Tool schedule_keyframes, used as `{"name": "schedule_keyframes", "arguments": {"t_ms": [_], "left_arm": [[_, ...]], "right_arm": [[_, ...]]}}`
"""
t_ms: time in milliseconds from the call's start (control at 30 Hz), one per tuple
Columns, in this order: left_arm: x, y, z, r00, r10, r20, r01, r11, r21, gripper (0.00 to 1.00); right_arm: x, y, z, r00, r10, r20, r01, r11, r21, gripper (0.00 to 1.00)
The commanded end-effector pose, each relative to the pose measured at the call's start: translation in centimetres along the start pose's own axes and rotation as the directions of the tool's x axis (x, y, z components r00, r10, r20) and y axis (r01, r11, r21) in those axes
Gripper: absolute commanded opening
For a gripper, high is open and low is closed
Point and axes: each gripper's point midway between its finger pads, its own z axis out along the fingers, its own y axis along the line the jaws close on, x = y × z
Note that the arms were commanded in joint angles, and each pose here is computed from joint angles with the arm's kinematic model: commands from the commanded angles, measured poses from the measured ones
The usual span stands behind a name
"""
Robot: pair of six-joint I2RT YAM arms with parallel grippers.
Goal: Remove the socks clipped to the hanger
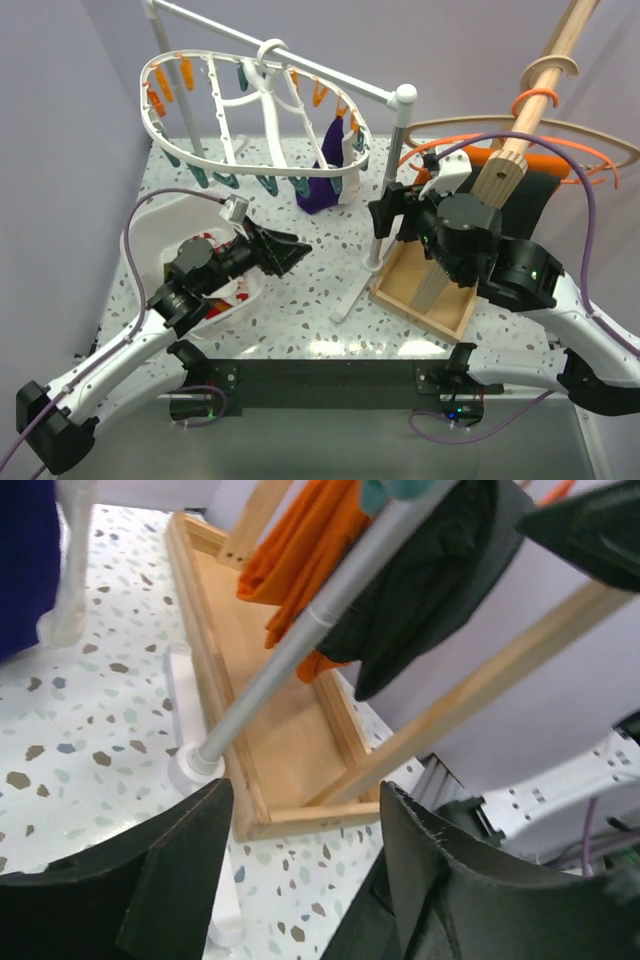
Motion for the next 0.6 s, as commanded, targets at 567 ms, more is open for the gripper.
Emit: {"name": "schedule_keyframes", "arguments": {"t_ms": [567], "left_arm": [[-14.1, -14.9, -11.8, 0.89, 0.144, 0.432, -0.279, 0.922, 0.267, 0.88]], "right_arm": [[-2.0, 1.1, 0.0, 0.997, 0.033, 0.065, -0.03, 0.998, -0.046, 0.78]]}}
